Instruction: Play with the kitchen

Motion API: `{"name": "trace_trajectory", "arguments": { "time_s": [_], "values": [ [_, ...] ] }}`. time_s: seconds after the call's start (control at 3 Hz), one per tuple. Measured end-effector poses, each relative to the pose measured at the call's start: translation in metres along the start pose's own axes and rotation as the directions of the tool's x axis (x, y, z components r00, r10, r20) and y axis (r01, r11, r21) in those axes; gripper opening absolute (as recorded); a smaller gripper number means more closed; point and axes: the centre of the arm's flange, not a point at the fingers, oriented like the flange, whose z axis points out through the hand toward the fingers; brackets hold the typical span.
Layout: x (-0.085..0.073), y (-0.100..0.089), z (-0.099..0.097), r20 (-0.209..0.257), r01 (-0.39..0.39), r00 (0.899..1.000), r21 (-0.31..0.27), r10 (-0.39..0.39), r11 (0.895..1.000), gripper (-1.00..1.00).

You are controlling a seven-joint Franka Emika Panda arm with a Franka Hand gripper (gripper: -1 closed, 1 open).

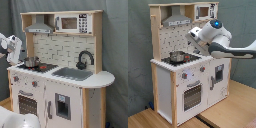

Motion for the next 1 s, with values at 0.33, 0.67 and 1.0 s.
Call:
{"name": "trace_trajectory", "arguments": {
  "time_s": [0.33, 0.67, 1.0],
  "values": [
    [0.014, 0.001, 0.005, -0.003, -0.011, 1.000, 0.070, 0.011, 0.997, 1.00],
    [0.025, 0.004, 0.007, -0.003, -0.017, 1.000, 0.133, 0.017, 0.991, 1.00],
    [0.032, 0.013, 0.010, 0.006, -0.025, 1.000, 0.189, 0.025, 0.982, 1.00]
  ]
}}
